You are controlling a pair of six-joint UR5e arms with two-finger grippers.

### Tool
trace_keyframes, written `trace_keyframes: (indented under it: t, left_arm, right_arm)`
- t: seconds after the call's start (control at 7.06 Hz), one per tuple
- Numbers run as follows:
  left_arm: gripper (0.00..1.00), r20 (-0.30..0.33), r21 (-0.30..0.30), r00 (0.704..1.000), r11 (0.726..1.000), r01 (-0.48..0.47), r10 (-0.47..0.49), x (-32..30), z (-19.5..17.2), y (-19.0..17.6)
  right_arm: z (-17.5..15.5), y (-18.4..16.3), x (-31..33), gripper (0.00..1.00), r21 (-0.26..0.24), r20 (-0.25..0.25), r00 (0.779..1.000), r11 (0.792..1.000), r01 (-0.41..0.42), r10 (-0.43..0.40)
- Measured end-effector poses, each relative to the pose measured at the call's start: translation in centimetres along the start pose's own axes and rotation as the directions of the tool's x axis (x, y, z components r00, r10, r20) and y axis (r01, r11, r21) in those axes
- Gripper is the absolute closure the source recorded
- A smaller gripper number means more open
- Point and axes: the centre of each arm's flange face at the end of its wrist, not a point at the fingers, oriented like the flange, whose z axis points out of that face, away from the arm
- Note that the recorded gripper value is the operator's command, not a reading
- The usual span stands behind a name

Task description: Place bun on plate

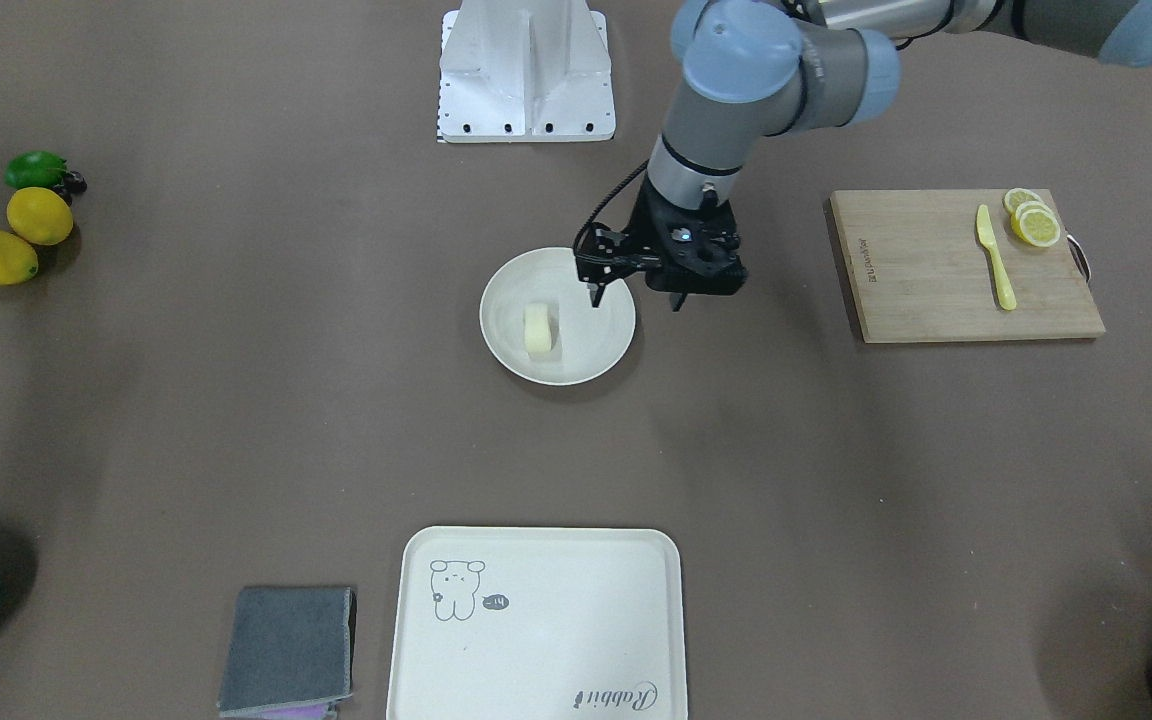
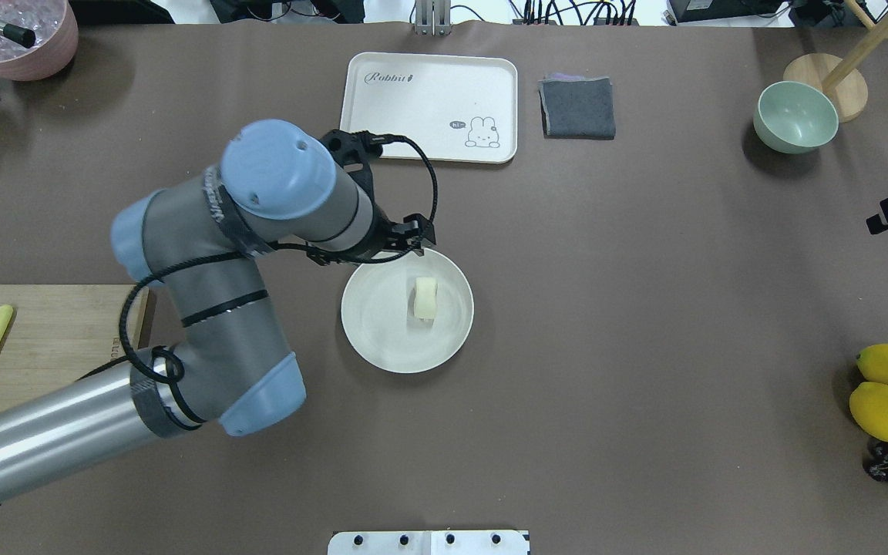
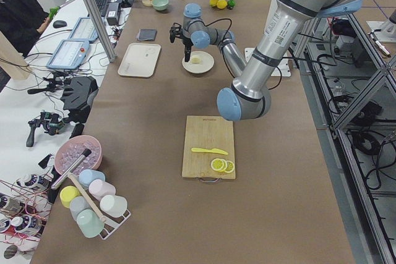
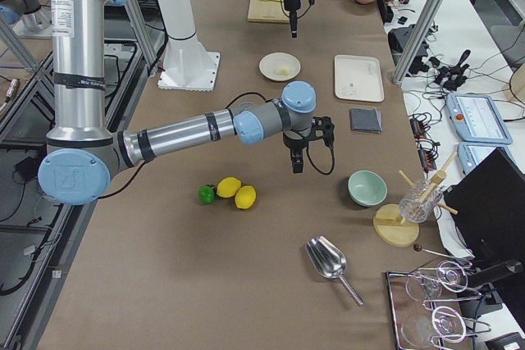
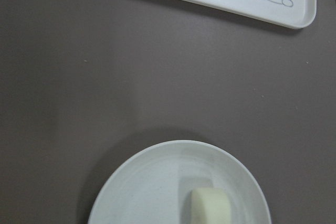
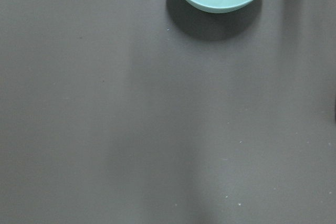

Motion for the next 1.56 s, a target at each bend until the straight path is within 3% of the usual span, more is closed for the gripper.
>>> trace_keyframes:
  t: [0.28,0.57,0.85,1.13,1.56]
  left_arm:
    - [0.03,0.066,-0.039,0.981,0.983,-0.181,0.184,-15.8,-3.6,-4.3]
    - [0.02,0.104,-0.083,0.947,0.951,-0.298,0.305,-35.2,-9.2,-6.9]
    - [0.02,0.069,-0.093,0.934,0.934,-0.344,0.351,-53.0,-14.2,-6.2]
    - [0.02,0.131,-0.105,0.921,0.929,-0.354,0.366,-60.7,-16.2,-4.0]
    - [0.02,0.188,-0.127,0.935,0.951,-0.281,0.301,-62.9,-15.9,-3.0]
  right_arm:
    - [-1.0,-0.5,3.2,0.0,-0.012,-0.032,0.998,0.999,0.047,-0.047]
    - [-2.4,-0.7,5.4,0.0,-0.019,-0.052,0.997,0.998,0.064,-0.065]
    - [-3.0,-0.4,7.2,0.0,-0.025,-0.06,0.997,0.998,0.054,-0.056]
    - [-3.1,0.0,8.6,0.0,-0.033,-0.066,0.996,0.998,0.058,-0.06]
    - [-2.7,0.7,11.4,0.0,-0.044,-0.08,0.995,0.997,0.059,-0.063]
